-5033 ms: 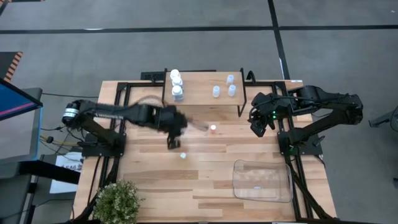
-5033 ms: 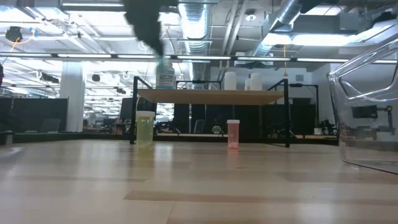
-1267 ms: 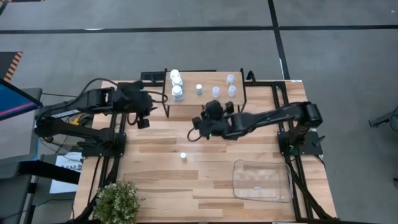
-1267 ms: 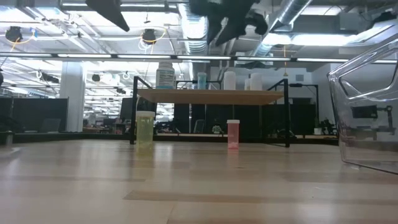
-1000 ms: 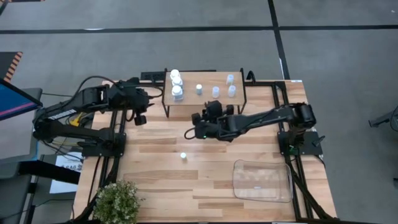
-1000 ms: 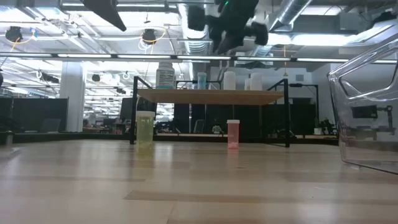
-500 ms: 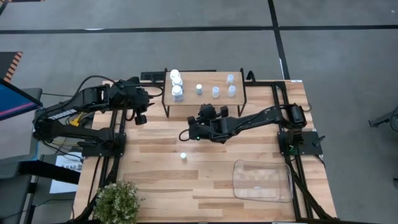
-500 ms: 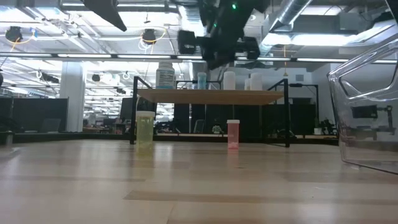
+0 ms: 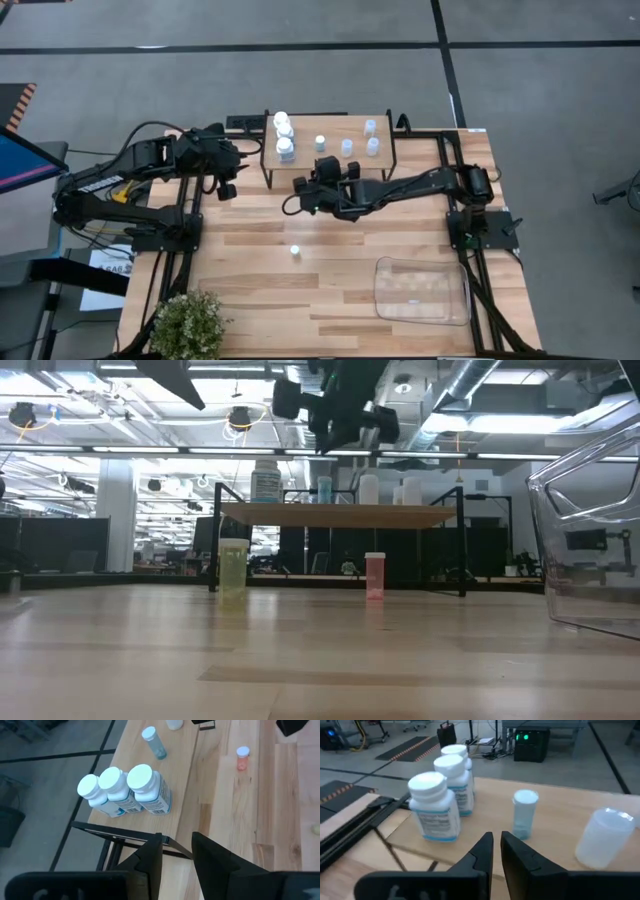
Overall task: Pick and place medicine bottles onto shelf by color
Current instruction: Adjust the transparent pill bottle on the shelf
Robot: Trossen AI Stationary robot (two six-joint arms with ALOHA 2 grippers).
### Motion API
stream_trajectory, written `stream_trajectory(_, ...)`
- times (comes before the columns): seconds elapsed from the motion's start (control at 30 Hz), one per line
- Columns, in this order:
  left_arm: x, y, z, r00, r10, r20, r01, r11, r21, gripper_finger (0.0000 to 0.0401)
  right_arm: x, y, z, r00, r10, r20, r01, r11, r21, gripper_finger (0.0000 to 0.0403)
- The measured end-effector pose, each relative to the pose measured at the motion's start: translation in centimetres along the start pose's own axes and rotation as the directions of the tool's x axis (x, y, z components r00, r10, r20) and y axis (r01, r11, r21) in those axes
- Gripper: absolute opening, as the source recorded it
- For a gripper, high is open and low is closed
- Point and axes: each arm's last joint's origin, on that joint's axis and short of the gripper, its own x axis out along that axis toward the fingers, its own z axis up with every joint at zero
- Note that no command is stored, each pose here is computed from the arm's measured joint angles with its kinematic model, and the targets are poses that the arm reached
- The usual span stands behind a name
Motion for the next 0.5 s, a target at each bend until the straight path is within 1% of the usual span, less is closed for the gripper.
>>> stream_trajectory(0.17,0.0,0.0,0.0,1.0,0.0,0.001,0.0,1.0,-0.001,0.0093,-0.1,-0.1,0.5,1.0,-0.011,-0.011,0.011,0.999,-0.032,0.0058)
stream_trajectory(0.23,0.0,0.0,0.0,1.0,0.001,0.001,-0.001,1.0,-0.001,0.0093,-0.1,-0.2,0.6,0.999,-0.006,-0.038,0.004,0.999,-0.054,0.0058)
stream_trajectory(0.37,0.0,0.0,0.0,1.0,0.001,0.001,-0.001,1.0,-0.029,0.0093,0.2,-0.6,1.5,0.984,0.034,-0.176,-0.053,0.993,-0.108,0.0058)
stream_trajectory(0.43,0.0,0.0,0.0,1.0,0.001,0.001,0.0,0.998,-0.055,0.0093,0.2,-0.9,2.5,0.971,0.032,-0.237,-0.067,0.988,-0.141,0.0058)
stream_trajectory(0.5,0.0,0.0,0.0,1.0,0.001,0.001,0.0,0.998,-0.059,0.0093,0.0,-1.2,3.9,0.964,0.017,-0.264,-0.071,0.978,-0.196,0.0058)
